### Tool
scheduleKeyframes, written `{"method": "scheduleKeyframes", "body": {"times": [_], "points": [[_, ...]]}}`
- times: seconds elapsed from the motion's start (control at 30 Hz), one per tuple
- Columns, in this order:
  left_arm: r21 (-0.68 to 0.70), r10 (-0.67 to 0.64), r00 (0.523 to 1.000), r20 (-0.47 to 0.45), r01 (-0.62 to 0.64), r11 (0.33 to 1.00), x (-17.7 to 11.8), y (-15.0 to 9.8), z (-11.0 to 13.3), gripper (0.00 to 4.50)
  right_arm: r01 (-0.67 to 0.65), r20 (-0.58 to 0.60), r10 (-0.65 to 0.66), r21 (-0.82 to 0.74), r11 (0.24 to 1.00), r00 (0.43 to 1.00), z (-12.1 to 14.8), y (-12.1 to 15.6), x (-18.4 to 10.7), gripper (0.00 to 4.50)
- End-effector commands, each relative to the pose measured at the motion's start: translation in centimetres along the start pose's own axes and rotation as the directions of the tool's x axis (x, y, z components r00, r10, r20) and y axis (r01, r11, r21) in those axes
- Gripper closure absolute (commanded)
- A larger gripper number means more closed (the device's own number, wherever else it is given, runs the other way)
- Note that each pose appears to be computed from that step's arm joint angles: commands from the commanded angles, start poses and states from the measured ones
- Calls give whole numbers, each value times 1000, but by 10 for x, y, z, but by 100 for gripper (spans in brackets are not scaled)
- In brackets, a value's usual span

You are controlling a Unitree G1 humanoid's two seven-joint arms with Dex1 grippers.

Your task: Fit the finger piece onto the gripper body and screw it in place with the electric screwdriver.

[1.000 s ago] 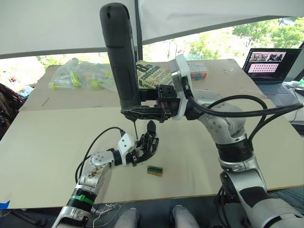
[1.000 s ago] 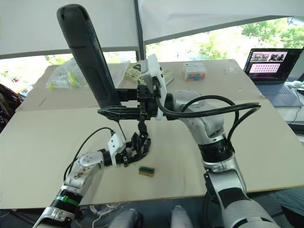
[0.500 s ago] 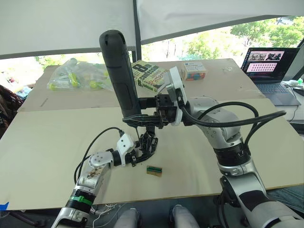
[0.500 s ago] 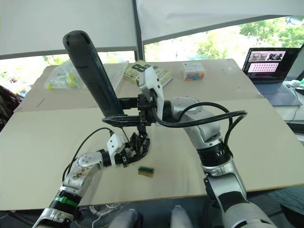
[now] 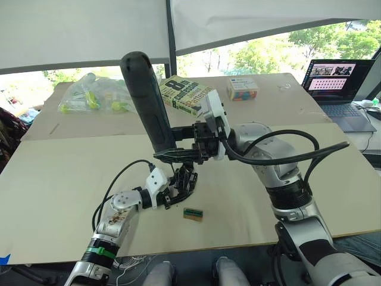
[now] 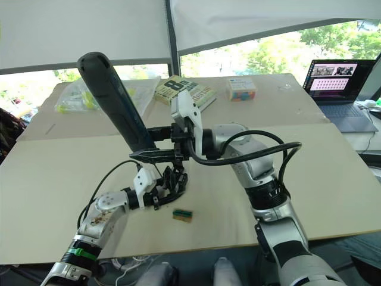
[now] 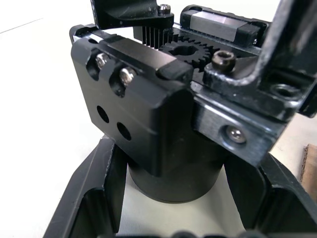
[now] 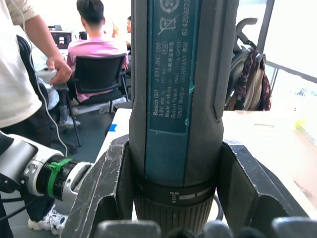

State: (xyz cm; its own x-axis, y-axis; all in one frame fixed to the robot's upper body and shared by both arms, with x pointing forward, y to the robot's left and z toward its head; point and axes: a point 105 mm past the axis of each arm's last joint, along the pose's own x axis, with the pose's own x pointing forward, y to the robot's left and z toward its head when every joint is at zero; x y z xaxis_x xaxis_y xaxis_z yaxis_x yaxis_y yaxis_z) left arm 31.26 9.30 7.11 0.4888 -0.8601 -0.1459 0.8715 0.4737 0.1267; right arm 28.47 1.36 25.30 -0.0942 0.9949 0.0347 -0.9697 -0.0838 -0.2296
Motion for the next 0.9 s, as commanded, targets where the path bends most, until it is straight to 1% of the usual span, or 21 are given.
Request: {"method": "scheduleKeyframes", "body": {"times": [0.03,0.67,0.9], "points": [[-30,-4,999,-35,3,1000,-3,-4,-9,218,-8,50,12,-77,997,999,15,3,2,258],[-38,-14,999,-37,12,999,-3,-8,-9,218,7,40,-4,-89,996,999,6,3,1,258],[-44,-15,999,-39,13,999,-3,-9,-9,218,-11,39,14,-69,998,999,4,7,2,258]]}}
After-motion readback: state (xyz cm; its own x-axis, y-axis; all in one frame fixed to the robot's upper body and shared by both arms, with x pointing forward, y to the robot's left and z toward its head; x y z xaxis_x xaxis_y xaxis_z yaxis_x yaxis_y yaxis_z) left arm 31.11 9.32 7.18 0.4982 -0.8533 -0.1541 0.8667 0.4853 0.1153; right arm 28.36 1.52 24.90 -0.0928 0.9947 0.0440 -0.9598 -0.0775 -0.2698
